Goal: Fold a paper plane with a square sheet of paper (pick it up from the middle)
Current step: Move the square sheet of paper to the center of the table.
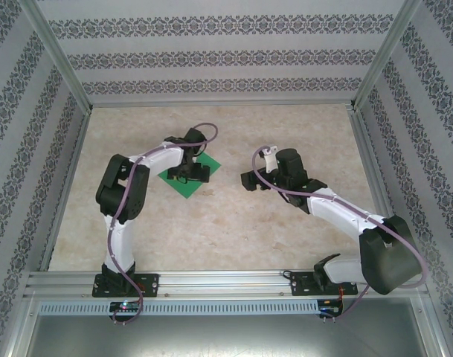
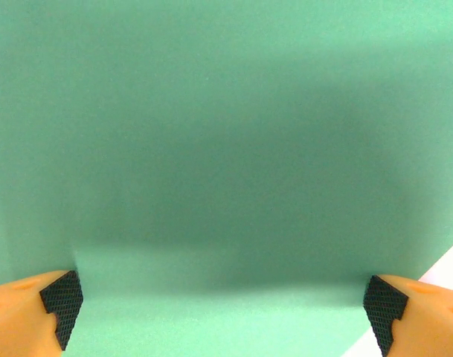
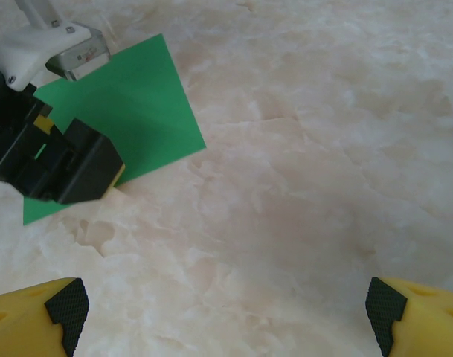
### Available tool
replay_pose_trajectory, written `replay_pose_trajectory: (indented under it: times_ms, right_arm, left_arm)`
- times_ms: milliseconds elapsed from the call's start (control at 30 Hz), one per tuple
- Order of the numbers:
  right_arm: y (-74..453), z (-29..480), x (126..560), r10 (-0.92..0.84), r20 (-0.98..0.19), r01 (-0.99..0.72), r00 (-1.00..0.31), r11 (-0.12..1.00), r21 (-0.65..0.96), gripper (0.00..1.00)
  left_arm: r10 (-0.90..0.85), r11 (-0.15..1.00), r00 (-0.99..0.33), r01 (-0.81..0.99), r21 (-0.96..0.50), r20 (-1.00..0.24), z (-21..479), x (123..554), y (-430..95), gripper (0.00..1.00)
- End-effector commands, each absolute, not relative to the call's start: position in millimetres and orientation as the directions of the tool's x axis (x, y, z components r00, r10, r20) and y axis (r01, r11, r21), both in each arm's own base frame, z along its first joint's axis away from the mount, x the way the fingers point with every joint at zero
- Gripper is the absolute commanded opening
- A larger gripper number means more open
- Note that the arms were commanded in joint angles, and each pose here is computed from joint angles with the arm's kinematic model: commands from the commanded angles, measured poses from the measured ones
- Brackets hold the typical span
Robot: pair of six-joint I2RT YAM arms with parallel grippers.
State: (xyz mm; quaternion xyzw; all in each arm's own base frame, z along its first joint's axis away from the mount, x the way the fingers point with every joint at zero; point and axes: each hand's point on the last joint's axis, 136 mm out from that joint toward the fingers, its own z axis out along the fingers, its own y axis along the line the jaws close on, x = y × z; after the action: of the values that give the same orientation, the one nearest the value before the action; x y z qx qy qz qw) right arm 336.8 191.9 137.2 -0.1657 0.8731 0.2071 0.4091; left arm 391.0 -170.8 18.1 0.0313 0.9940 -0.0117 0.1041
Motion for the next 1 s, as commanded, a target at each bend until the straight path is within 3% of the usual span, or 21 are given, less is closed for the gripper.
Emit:
replay_pose_trajectory:
  times_ms: [0, 433, 700, 833, 967]
  right_arm:
    - [183, 139, 332, -0.108, -0.775, -0.448, -0.623, 0.861, 0.240, 0.98]
    - [128, 142, 323, -0.018, -0.742, -0.335, -0.670, 0.899, 0.281, 0.98]
    - [130, 145, 314, 0.016, -0.732, -0.339, -0.681, 0.879, 0.335, 0.98]
    - [132, 148, 311, 0.019, -0.729, -0.346, -0.684, 0.872, 0.348, 0.98]
    - [132, 149, 311, 0.029, -0.728, -0.342, -0.685, 0.870, 0.356, 0.98]
  left_arm:
    - [0.118, 0.993, -0.981, 0.114, 0.035, -0.157, -3, 368, -193, 1.00]
    - [0.347, 0.937, -0.926, 0.348, 0.018, -0.146, -2, 316, -270, 1.00]
    - [0.415, 0.906, -0.876, 0.423, 0.020, -0.245, 30, 320, -277, 1.00]
    - [0.352, 0.925, -0.885, 0.379, -0.034, -0.305, 52, 324, -280, 1.00]
    - [0.167, 0.982, -0.918, 0.187, -0.022, -0.359, 56, 337, -261, 1.00]
